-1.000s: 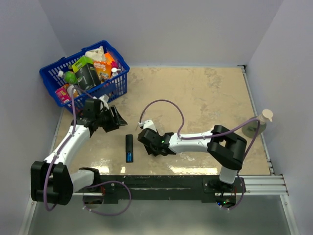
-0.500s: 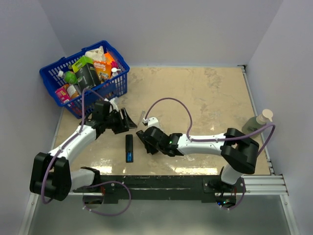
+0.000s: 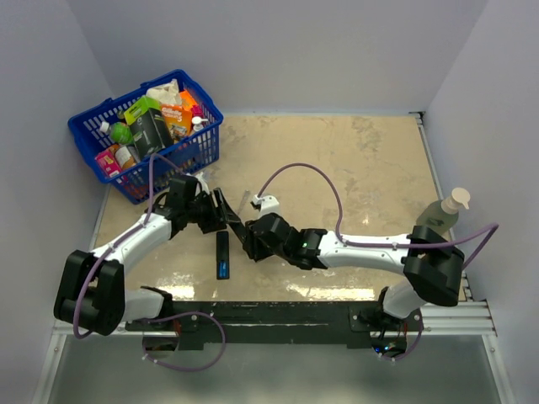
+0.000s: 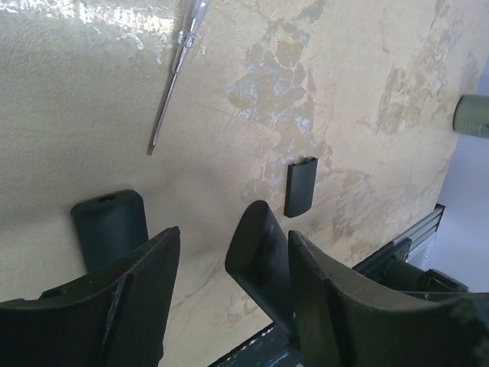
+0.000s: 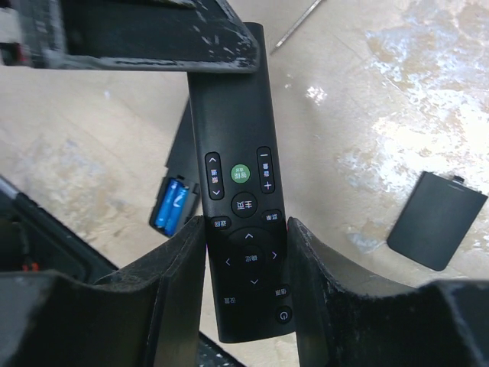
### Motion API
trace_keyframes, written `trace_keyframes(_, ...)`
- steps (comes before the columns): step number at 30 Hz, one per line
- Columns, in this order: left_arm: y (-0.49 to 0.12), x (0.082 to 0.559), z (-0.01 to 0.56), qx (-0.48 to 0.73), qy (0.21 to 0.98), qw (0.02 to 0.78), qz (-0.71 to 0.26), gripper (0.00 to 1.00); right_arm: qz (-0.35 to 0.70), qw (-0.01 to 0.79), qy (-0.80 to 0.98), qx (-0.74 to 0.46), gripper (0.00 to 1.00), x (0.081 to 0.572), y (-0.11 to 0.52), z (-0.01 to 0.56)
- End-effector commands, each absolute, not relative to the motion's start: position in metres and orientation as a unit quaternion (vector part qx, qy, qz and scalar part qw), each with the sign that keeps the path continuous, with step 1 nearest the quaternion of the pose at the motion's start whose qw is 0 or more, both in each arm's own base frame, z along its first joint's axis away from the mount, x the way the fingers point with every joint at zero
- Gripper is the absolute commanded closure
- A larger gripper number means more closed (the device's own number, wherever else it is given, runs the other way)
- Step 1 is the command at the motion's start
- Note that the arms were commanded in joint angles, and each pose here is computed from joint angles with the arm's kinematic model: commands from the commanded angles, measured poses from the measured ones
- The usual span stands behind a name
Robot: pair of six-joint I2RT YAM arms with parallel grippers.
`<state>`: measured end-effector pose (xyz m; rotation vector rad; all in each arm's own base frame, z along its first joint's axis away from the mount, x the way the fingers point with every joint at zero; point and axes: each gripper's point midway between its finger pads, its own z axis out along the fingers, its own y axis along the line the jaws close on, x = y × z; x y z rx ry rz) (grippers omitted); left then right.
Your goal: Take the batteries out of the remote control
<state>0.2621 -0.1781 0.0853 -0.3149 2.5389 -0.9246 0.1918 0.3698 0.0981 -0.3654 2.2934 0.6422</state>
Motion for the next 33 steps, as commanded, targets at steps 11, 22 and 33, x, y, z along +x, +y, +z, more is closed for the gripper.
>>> trace_keyframes(11, -0.202, 0.259, 0.098, -0.136, 0.886, 0.181, -0.406, 0.87, 0.297, 0.375, 0.867, -0.142, 0.82, 0.193, 0.384, 0.123)
trace_keyframes(22, -0.187, 0.268, 0.106, -0.202, 0.902, 0.167, -0.344, 1.00, 0.150, 0.421, 0.868, -0.215, 0.46, 0.190, 0.372, 0.115)
trace_keyframes(33, -0.178, 0.269, 0.111, -0.253, 0.904, 0.153, -0.310, 1.00, 0.055, 0.451, 0.859, -0.236, 0.56, 0.168, 0.374, 0.095)
